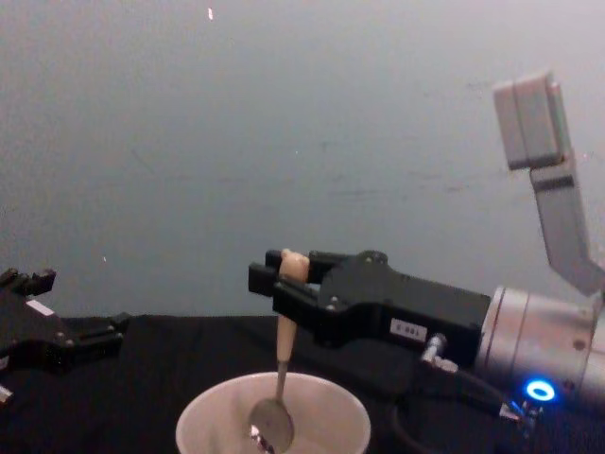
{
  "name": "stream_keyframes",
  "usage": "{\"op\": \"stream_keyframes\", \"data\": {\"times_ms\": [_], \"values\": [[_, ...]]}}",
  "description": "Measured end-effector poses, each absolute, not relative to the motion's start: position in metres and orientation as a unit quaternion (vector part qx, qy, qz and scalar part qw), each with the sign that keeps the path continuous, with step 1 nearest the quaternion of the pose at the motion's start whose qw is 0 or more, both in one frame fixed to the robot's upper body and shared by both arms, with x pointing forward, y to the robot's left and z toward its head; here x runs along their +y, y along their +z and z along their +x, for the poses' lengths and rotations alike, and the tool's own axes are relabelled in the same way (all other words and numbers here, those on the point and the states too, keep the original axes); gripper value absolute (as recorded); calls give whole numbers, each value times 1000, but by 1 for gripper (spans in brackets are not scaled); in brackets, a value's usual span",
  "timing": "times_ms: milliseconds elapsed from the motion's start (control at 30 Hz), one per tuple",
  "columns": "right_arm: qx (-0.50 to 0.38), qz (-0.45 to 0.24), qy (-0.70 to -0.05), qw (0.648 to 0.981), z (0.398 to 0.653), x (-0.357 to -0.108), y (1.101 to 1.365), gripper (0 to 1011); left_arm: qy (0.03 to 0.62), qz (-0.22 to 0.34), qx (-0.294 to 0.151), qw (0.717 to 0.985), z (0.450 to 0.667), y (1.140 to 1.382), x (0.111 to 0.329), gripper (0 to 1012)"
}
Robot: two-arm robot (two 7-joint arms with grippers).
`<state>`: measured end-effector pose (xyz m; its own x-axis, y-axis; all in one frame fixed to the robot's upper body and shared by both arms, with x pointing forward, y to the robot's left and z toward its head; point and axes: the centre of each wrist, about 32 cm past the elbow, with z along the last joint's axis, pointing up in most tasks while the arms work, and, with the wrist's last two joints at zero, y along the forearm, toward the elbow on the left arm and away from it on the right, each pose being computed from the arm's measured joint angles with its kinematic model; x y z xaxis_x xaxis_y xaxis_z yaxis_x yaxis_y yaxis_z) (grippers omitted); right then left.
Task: Pick up the stirring spoon with one hand, stir inside the cup, then place it back in its original position.
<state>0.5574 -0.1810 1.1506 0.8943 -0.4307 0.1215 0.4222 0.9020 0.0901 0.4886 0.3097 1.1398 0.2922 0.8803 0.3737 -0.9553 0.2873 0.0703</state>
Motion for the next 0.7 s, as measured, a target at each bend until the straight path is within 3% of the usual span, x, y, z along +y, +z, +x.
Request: {"op": "stream_keyframes", "data": {"times_ms": [467,700], "values": [[-105,79,-215,968,552,-193,1189,212,580,141,-132,791,489,1140,310,1001],[-124,94,-243,957,544,-211,1214,212,580,141,-132,791,489,1140,310,1001]]}}
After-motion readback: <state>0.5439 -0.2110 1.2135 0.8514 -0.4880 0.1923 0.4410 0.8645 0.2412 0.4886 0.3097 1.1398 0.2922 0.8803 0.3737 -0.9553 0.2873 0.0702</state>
